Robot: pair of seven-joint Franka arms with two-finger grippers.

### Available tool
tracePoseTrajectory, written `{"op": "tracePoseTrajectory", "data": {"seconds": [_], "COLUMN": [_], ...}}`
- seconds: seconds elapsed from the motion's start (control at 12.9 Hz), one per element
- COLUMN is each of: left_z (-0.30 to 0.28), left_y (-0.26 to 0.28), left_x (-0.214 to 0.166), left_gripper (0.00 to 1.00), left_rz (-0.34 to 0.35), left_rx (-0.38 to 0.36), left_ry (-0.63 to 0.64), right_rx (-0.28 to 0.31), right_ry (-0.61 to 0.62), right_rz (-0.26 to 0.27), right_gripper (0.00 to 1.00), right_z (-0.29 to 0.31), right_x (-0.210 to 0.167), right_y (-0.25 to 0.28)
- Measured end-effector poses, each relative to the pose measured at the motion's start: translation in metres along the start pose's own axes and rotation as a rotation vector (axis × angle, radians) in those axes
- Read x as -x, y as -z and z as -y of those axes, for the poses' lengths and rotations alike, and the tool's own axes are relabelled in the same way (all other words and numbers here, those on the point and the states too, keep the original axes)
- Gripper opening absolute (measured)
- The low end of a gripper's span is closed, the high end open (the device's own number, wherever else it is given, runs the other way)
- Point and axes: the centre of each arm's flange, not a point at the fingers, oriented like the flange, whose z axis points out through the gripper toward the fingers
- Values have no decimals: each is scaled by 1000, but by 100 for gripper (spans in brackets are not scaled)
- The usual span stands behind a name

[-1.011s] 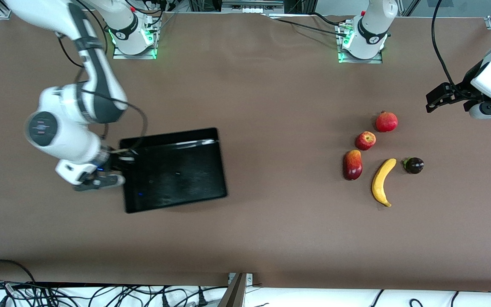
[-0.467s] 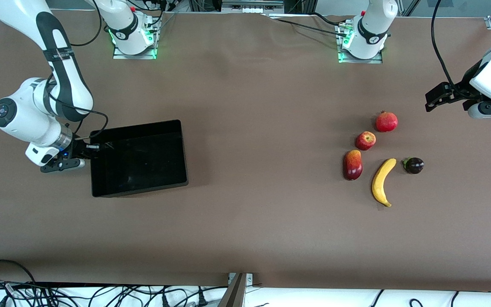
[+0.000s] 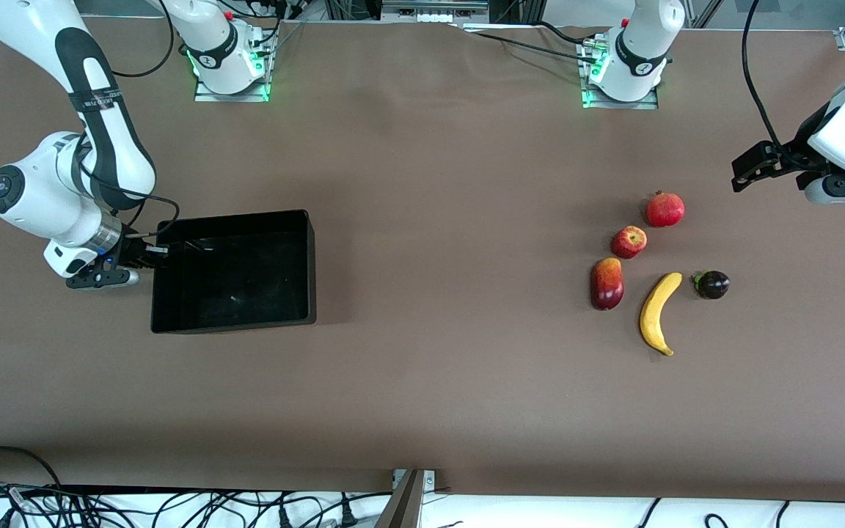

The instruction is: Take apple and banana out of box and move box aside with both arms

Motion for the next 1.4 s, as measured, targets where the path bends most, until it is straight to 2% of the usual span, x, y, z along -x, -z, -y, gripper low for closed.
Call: {"op": "tracePoseTrajectory", "data": {"seconds": [0.08, 0.16, 0.39, 0.47, 0.62, 0.78, 1.01, 1.24, 1.4], "left_z": [0, 0, 0, 0, 0, 0, 0, 0, 0], "left_y": [0, 0, 0, 0, 0, 0, 0, 0, 0], "left_x": [0, 0, 0, 0, 0, 0, 0, 0, 0], "left_gripper": [100, 100, 100, 100, 100, 100, 100, 100, 100], "left_rz": [0, 0, 0, 0, 0, 0, 0, 0, 0], "left_rx": [0, 0, 0, 0, 0, 0, 0, 0, 0], "left_ry": [0, 0, 0, 0, 0, 0, 0, 0, 0], "right_rx": [0, 1, -4, -15, -24, 11, 46, 63, 60], "right_ry": [0, 1, 30, 45, 77, 73, 69, 98, 106], "right_rz": [-1, -5, -45, -43, -31, 16, 75, 55, 83], "right_gripper": [5, 12, 45, 56, 80, 99, 100, 100, 100], "right_z": [0, 1, 13, 21, 37, 56, 100, 116, 116], "right_x": [0, -1, -22, -31, -47, -64, -87, -88, -78], "right_y": [0, 1, 23, 33, 54, 85, 165, 262, 294]}}
